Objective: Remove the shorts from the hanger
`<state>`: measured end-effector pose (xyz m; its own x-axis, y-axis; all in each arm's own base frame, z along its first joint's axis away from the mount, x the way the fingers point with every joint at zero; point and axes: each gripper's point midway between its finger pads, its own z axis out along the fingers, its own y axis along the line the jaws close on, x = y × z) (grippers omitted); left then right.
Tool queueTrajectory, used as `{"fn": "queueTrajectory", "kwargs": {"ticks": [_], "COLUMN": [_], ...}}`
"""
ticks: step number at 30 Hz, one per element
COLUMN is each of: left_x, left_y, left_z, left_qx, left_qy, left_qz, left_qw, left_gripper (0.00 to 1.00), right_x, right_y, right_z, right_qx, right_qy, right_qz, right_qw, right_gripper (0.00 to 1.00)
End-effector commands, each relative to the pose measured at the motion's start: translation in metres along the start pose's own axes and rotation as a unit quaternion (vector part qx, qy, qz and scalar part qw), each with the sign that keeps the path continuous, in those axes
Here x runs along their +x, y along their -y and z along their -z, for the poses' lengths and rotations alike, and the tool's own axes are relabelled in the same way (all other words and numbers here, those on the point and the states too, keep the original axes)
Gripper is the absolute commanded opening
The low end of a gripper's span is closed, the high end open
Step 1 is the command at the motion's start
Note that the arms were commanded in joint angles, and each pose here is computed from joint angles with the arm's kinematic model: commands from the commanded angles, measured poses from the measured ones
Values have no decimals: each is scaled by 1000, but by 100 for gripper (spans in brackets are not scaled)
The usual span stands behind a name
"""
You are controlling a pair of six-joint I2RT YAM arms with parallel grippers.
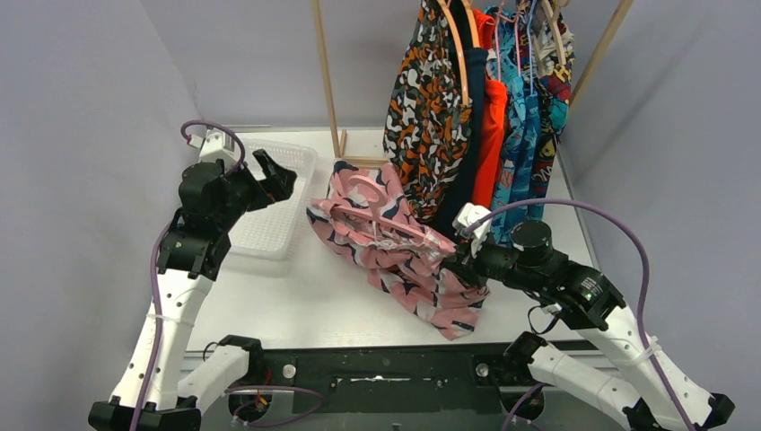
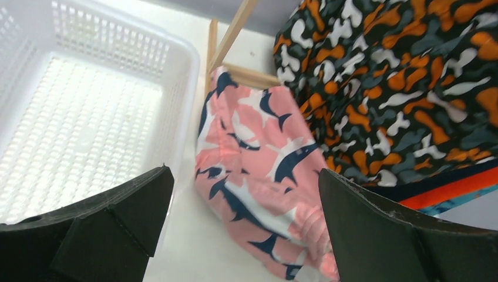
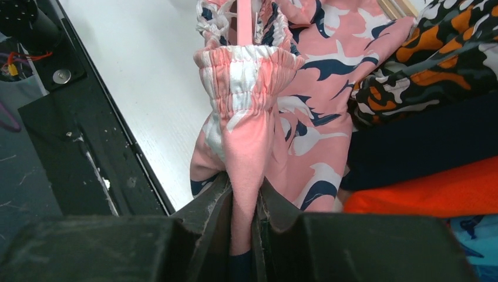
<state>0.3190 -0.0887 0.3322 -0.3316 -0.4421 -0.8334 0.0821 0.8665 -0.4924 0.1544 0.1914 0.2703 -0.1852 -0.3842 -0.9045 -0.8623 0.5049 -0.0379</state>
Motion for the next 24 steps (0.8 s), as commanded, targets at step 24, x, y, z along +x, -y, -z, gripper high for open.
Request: {"fn": "queueTrajectory", "kwargs": {"ticks": [24], "left_x": [38], "left_y": [49], "left_z": [20], "left_qx": [139], "left_qy": [-105], "left_qz": [15], "left_qw": [985], "left_gripper": [95], "right_x": [-11], "right_y": [5], "right_z": [10], "right_qx": [12], "right_qy": [-28], "right_qz": [18], "right_qw": [999], "right_gripper": [0]}}
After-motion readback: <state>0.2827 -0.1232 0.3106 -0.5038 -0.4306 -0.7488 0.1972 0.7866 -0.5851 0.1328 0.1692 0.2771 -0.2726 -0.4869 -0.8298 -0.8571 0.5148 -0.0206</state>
